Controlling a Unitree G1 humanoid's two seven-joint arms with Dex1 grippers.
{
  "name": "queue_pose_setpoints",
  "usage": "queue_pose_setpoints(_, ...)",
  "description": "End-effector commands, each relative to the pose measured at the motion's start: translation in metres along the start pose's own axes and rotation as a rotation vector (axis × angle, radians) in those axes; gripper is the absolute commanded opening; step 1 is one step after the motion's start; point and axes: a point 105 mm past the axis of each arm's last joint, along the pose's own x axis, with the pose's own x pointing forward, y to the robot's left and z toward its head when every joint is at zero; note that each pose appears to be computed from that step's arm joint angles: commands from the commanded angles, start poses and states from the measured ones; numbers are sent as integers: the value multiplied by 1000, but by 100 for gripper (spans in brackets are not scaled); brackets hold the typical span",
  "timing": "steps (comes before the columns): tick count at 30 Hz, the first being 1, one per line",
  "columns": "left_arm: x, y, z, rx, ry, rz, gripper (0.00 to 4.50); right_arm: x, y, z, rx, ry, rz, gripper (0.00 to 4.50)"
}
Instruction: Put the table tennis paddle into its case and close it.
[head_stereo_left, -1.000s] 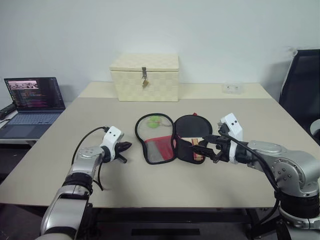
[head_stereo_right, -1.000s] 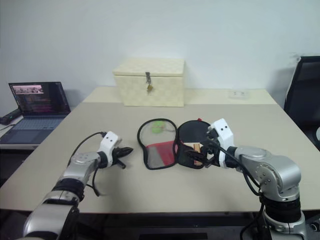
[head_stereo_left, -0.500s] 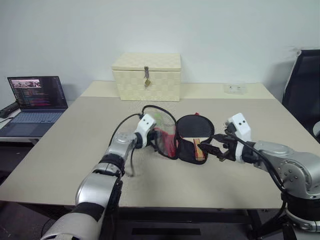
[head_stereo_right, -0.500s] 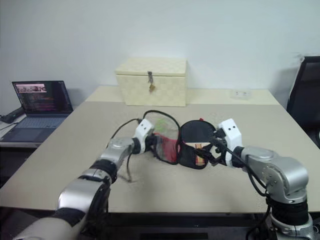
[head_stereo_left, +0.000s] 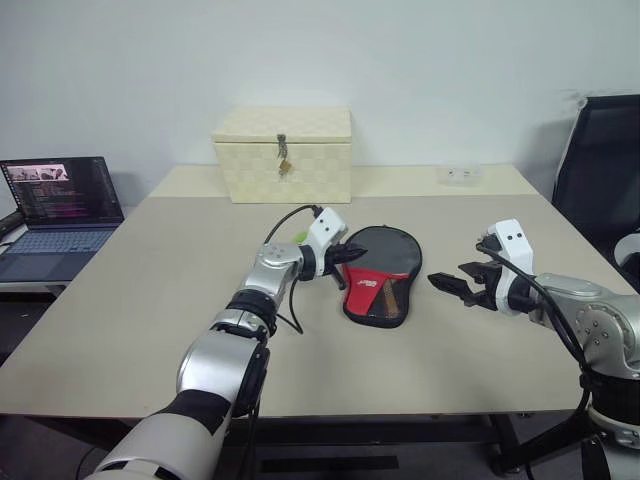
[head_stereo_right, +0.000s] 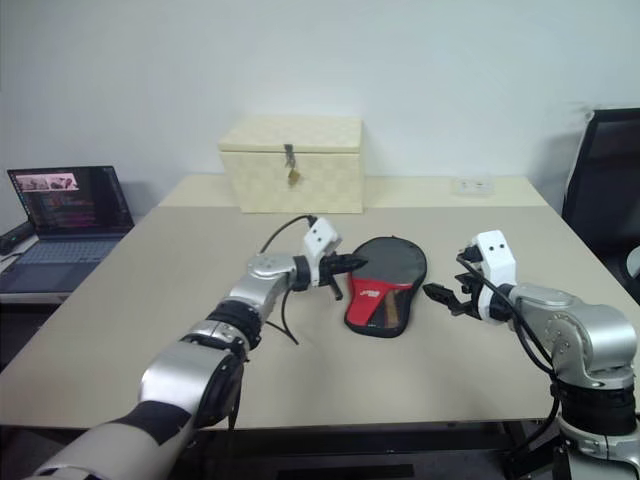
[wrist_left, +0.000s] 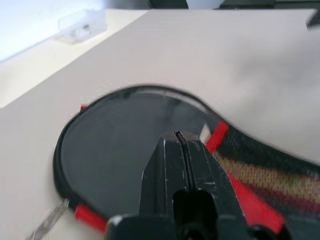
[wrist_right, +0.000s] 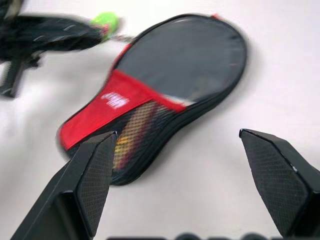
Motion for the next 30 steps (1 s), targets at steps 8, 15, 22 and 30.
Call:
queue_pose_setpoints(8,-85,10,5,-63,-157,-16,1,60,-15,-12,149,21,-64,440)
queue_pose_setpoints(15,-124,-3,3,-104,-120,61,1,92,-10,-32,180,79,-64,440)
queue_pose_setpoints(22,-125,-4,10,-119,-128,96,1,111,4,-39,178,110,-27,440)
queue_pose_setpoints(30,-130,-2,12,-107,-118,110,1,99,-15,-19,158,41,-77,440)
